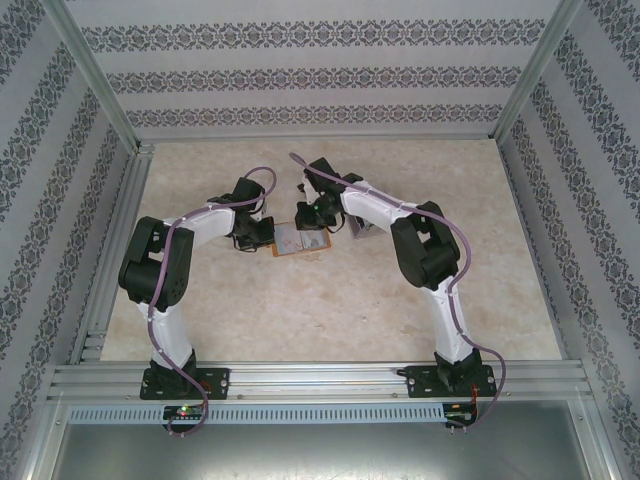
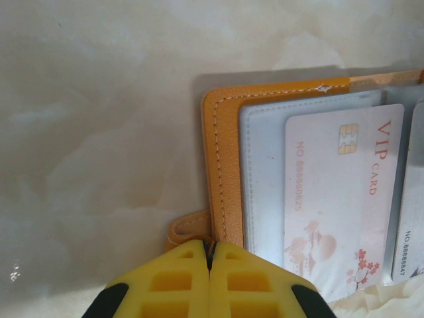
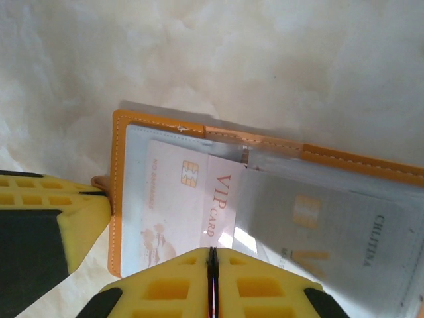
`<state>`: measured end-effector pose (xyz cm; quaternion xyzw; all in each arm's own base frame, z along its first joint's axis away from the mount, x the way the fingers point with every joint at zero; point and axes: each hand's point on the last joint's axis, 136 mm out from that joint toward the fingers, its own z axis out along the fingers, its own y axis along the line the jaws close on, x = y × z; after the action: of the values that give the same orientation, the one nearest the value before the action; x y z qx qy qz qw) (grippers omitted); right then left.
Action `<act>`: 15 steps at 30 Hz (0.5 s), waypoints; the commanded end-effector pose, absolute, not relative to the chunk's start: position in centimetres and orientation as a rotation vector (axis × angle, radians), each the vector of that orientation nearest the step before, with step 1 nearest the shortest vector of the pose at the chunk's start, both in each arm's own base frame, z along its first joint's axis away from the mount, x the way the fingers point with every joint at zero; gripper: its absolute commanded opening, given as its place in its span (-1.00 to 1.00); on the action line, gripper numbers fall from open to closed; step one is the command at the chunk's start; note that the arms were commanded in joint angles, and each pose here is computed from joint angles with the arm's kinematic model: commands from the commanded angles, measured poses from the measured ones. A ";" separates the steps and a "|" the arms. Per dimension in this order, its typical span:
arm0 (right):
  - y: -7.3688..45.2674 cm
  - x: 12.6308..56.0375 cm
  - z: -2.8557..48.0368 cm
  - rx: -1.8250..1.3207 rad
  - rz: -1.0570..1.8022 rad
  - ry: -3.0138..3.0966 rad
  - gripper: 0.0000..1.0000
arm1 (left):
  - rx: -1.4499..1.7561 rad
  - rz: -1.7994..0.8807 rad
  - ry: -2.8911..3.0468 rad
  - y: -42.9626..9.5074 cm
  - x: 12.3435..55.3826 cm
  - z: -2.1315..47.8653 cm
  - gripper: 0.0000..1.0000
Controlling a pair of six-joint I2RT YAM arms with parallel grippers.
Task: Put the credit cards into the card holder
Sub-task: Insert the credit card into the card slot.
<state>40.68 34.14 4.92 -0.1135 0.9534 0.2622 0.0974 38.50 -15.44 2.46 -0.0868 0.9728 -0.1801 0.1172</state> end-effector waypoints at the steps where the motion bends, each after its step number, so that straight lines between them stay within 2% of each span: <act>1: 34.6 39.9 3.7 -0.386 0.775 2.870 -0.75 | -0.267 -0.498 2.931 -15.1 36.6 1.2 -1.00; 15: 35.7 38.8 1.3 -0.485 0.689 2.932 -0.73 | -0.270 -0.508 2.930 -15.2 36.7 1.0 -1.00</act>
<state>39.98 35.77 2.88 -0.1433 0.9555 0.2484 0.0689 38.50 -15.45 2.47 -0.0867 0.9728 -0.1803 0.1171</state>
